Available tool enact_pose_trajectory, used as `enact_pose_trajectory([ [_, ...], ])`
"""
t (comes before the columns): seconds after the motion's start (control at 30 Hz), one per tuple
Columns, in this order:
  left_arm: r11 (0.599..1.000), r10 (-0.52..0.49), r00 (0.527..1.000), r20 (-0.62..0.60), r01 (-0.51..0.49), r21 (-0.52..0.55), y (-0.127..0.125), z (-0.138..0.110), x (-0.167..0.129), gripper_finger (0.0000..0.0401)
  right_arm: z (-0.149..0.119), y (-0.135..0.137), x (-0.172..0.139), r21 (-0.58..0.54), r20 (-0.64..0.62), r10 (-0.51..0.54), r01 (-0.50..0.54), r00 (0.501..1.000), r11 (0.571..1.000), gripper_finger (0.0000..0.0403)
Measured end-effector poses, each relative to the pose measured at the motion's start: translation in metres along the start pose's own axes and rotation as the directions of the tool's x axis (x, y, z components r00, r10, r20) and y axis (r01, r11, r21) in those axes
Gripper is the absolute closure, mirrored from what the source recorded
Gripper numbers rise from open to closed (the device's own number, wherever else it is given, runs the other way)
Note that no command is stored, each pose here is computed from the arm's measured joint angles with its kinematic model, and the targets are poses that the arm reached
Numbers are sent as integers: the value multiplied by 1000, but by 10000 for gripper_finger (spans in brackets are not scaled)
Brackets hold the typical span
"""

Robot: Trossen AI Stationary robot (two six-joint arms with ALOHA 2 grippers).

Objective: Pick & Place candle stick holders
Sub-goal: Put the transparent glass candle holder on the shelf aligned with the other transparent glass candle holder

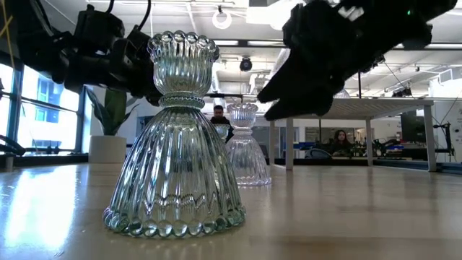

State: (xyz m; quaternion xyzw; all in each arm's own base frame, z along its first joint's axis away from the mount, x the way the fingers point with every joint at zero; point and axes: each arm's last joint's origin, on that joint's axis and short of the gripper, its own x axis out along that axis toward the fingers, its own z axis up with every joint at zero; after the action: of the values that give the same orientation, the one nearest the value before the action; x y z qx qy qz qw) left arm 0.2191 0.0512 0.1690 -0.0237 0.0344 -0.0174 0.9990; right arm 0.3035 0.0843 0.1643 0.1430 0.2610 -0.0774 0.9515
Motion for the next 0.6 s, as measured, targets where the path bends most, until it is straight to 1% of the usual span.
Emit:
enact_pose_trajectory([
  [0.13, 1000, -1, 1000, -2, 1, -1, 0, 0, 0, 401, -7, 2, 14, -31, 30, 21, -20, 999, 999, 99],
  [0.23, 1000, -1, 1000, -2, 1, -1, 0, 0, 0, 401, -13, 2, 27, -66, 62, 49, -45, 997, 997, 101],
  [0.33, 1000, -1, 1000, -2, 1, -1, 0, 0, 0, 401, -14, -4, 38, -63, 94, 64, -58, 993, 996, 107],
  [0.43, 1000, -1, 1000, -2, 1, -1, 0, 0, 0, 401, -16, -11, 47, -67, 124, 40, -32, 991, 997, 121],
  [0.47, 1000, -1, 1000, -2, 1, -1, 0, 0, 0, 401, -16, -13, 49, -73, 130, 52, -43, 990, 996, 129],
  [0.6, 1000, 0, 1000, -2, 0, -4, 0, 0, 0, 401, -15, -14, 51, -77, 140, 77, -67, 987, 995, 174],
])
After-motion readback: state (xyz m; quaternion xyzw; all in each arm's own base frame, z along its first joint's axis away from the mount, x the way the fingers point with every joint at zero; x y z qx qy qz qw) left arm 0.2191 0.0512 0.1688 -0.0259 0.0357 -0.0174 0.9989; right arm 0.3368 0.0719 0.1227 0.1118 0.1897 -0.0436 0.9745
